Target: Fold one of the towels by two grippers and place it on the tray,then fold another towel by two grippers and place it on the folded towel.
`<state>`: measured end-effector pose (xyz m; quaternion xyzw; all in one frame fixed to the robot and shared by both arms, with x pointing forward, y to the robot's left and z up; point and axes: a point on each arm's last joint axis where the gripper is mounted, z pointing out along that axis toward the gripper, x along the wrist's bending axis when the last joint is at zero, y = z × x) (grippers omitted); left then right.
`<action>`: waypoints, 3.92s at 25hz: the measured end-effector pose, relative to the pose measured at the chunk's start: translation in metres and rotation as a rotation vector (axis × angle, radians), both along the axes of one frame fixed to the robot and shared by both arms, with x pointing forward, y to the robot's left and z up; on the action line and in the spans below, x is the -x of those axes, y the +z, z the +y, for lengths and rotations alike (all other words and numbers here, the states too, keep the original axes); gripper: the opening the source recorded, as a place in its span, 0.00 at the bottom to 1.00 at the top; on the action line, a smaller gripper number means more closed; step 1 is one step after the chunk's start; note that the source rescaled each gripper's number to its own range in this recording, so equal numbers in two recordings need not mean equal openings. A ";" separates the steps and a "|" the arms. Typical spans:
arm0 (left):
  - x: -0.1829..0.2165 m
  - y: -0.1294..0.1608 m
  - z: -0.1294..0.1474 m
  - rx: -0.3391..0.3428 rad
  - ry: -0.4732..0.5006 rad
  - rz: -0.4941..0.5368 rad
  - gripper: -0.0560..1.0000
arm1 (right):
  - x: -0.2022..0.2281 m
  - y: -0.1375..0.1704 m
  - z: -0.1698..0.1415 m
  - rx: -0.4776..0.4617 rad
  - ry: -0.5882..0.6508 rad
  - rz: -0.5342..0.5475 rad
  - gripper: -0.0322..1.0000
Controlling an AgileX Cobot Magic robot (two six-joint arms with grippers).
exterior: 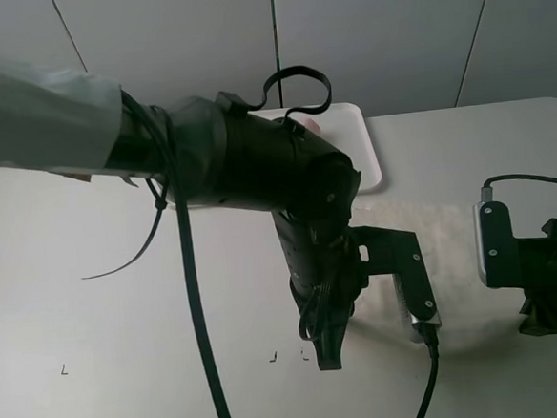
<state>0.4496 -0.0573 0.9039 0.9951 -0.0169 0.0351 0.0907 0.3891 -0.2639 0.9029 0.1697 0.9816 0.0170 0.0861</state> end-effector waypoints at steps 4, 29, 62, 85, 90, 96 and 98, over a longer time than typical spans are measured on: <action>-0.018 0.020 0.010 0.079 0.093 0.006 0.06 | 0.002 0.012 0.000 -0.050 -0.159 -0.063 0.05; -0.078 0.045 0.027 0.428 0.463 -0.042 0.05 | -0.021 0.035 -0.007 -0.234 -0.634 -0.437 0.05; -0.102 0.034 0.038 0.465 0.800 0.071 0.98 | -0.088 0.041 -0.005 -0.315 -1.049 -0.556 1.00; -0.125 0.028 0.022 0.263 1.029 0.211 0.96 | -0.139 0.055 -0.048 -0.185 -1.194 -0.016 0.95; -0.138 0.019 0.015 0.196 1.116 0.212 0.96 | -0.139 0.055 -0.055 -0.123 -1.114 -0.048 0.95; -0.149 0.010 0.006 0.103 1.179 0.231 0.96 | -0.142 0.051 -0.056 -0.119 -1.113 -0.051 0.95; -0.152 0.006 0.004 0.080 1.192 0.231 0.96 | -0.142 0.048 -0.056 -0.114 -1.115 -0.042 0.95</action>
